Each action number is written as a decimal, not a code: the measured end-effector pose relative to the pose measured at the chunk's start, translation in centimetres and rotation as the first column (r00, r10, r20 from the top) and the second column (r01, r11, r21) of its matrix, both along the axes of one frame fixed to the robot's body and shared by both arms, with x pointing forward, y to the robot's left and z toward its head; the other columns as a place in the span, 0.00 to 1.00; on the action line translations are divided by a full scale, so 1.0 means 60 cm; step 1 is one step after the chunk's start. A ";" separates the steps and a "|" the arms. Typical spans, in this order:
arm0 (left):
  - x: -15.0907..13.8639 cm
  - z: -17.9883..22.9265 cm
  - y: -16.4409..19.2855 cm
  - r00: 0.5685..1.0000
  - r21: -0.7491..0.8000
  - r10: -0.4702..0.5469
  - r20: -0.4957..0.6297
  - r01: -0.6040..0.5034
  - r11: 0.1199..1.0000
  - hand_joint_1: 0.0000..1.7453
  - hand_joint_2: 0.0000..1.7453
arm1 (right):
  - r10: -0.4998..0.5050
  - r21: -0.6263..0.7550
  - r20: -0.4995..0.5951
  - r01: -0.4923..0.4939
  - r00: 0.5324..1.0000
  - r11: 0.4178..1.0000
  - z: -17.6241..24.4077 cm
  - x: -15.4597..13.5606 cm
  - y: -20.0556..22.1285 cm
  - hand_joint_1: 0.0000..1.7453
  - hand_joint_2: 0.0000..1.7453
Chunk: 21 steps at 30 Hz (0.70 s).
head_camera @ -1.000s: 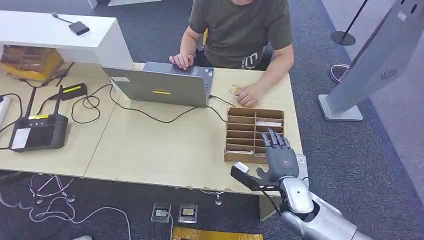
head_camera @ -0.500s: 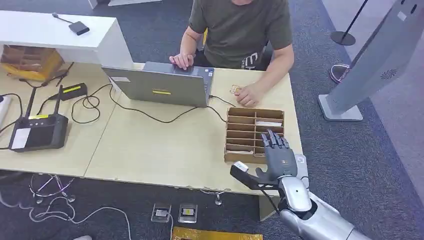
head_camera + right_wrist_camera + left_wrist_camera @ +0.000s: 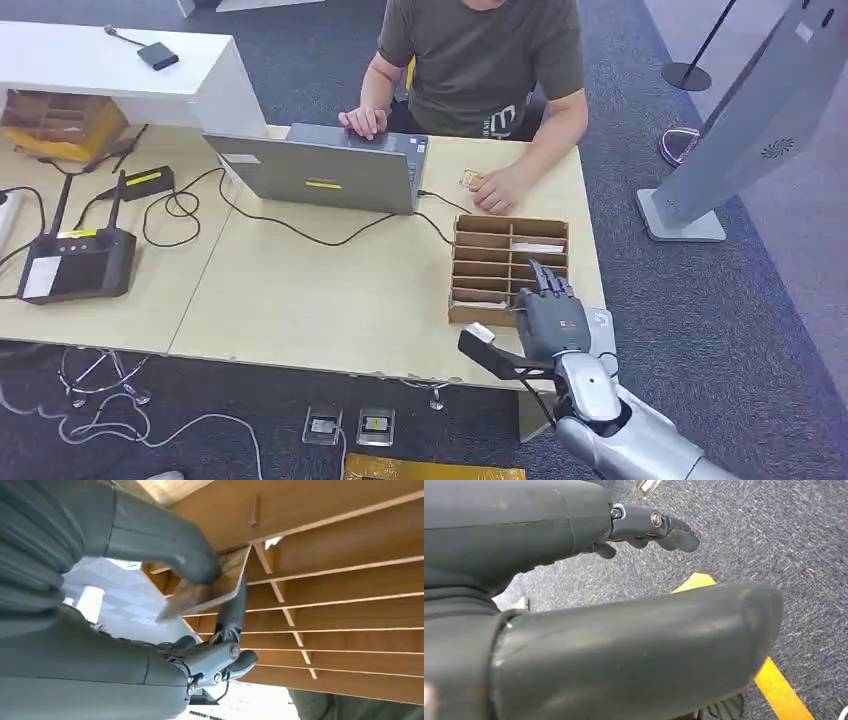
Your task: Pass the card to the sensor for recognition and then transmit it.
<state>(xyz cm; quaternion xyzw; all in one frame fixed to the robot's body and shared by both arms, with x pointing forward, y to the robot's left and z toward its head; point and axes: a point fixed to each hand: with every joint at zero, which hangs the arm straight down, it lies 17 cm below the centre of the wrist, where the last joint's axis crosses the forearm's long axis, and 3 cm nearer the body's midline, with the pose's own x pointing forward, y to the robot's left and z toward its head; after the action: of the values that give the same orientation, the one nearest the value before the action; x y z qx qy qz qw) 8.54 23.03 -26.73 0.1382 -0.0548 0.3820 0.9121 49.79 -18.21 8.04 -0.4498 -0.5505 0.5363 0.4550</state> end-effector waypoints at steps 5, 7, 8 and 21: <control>-0.002 0.000 0.002 1.000 0.007 -0.004 -0.005 0.004 1.000 0.00 0.00 | 0.015 0.017 -0.009 -0.015 1.000 1.000 0.000 0.001 0.011 1.00 1.00; -0.001 0.000 0.002 1.000 0.008 -0.008 -0.006 0.008 1.000 0.00 0.00 | 0.023 0.027 -0.015 -0.023 1.000 0.999 -0.001 0.001 0.016 1.00 1.00; -0.001 0.000 0.003 1.000 0.009 -0.009 -0.006 0.009 1.000 0.00 0.00 | 0.026 0.029 -0.016 -0.025 1.000 0.999 -0.002 0.001 0.018 1.00 1.00; 0.001 0.000 0.002 1.000 0.009 -0.021 -0.002 0.021 1.000 0.00 0.00 | 0.023 0.034 -0.008 -0.023 1.000 0.999 -0.004 0.000 0.024 1.00 1.00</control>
<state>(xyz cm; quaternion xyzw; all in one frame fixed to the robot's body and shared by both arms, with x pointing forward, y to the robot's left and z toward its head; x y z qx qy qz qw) 8.58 23.18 -26.71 0.1421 -0.0571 0.3721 0.9155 49.82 -16.75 7.78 -0.4333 -0.5627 0.5339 0.4588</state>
